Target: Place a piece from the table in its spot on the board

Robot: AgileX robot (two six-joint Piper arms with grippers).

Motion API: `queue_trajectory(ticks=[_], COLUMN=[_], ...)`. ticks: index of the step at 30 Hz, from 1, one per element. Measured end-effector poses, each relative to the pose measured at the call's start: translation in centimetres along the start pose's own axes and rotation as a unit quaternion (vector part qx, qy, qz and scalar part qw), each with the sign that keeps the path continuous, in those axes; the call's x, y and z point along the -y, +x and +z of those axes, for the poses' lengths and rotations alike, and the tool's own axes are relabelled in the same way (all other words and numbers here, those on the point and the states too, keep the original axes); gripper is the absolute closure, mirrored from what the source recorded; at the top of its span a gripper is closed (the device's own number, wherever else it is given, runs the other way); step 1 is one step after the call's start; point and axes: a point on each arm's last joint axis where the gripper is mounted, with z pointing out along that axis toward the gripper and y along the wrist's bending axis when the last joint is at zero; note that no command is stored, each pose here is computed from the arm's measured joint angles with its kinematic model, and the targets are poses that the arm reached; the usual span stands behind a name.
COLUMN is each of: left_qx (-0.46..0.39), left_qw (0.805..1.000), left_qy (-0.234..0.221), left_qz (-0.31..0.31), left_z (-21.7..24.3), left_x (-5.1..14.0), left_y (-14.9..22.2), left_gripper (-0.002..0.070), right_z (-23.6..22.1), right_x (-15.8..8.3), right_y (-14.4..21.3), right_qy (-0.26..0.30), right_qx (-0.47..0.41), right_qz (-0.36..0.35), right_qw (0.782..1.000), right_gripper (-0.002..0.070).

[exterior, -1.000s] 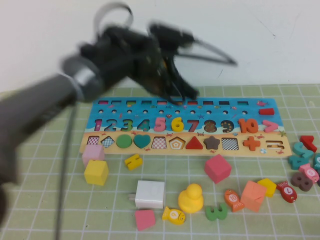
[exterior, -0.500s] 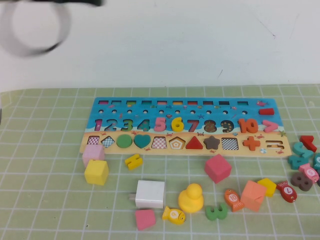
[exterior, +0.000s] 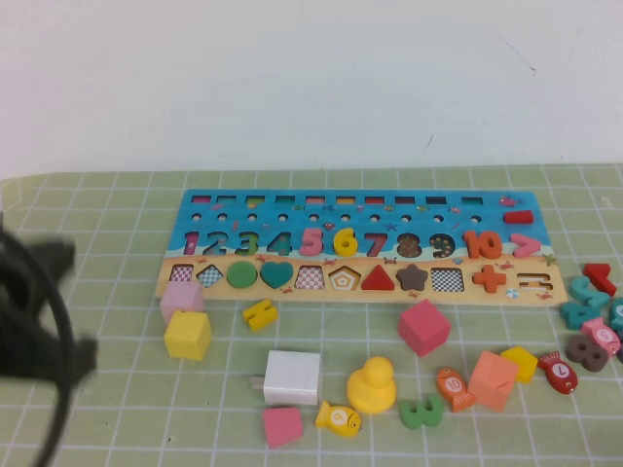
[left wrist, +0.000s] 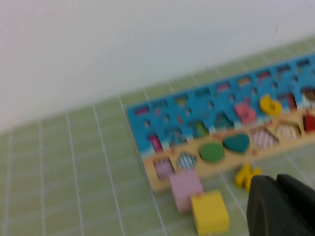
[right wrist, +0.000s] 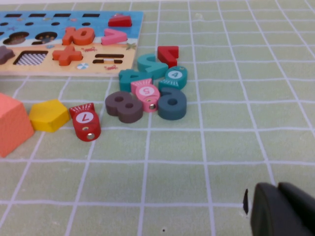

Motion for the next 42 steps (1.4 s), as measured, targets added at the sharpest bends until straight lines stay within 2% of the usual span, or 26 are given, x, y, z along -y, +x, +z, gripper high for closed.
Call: queue_trajectory(ticks=[9, 16, 19, 23, 28, 33, 38, 42], left_qx=[-0.092, -0.137, -0.120, -0.037, 0.072, 0.121, 0.127, 0.069], left_qw=[0.996, 0.989, 0.991, 0.995, 0.988, 0.971, 0.959, 0.970], left_qy=[0.009, 0.012, 0.017, 0.015, -0.031, -0.087, -0.129, -0.140], left_qz=[-0.011, -0.058, -0.064, -0.091, -0.131, -0.186, -0.219, -0.184], left_z=[1.5, 1.5, 1.0, -0.5, -2.2, -3.1, -3.1, -3.0], left_x=[0.5, 0.7, 0.5, -0.3, -1.6, -2.1, -2.1, -2.0], left_y=[5.9, 7.6, 8.3, 9.0, 11.9, 16.3, 19.7, 20.8], left_gripper=[0.0677, 0.0677, 0.0677, 0.0677, 0.0677, 0.0677, 0.0677, 0.0677], right_z=[0.0, 0.0, 0.0, 0.0, 0.0, 0.0, 0.0, 0.0], right_x=[0.0, 0.0, 0.0, 0.0, 0.0, 0.0, 0.0, 0.0], right_y=[0.0, 0.0, 0.0, 0.0, 0.0, 0.0, 0.0, 0.0], right_qy=[0.000, 0.000, 0.000, 0.000, 0.000, 0.000, 0.000, 0.000], right_qx=[0.000, 0.000, 0.000, 0.000, 0.000, 0.000, 0.000, 0.000], right_qz=[0.000, 0.000, 0.000, 0.000, 0.000, 0.000, 0.000, 0.000], right_qw=[1.000, 1.000, 1.000, 1.000, 1.000, 1.000, 1.000, 1.000], right_gripper=[0.0679, 0.0679, 0.0679, 0.0679, 0.0679, 0.0679, 0.0679, 0.0679])
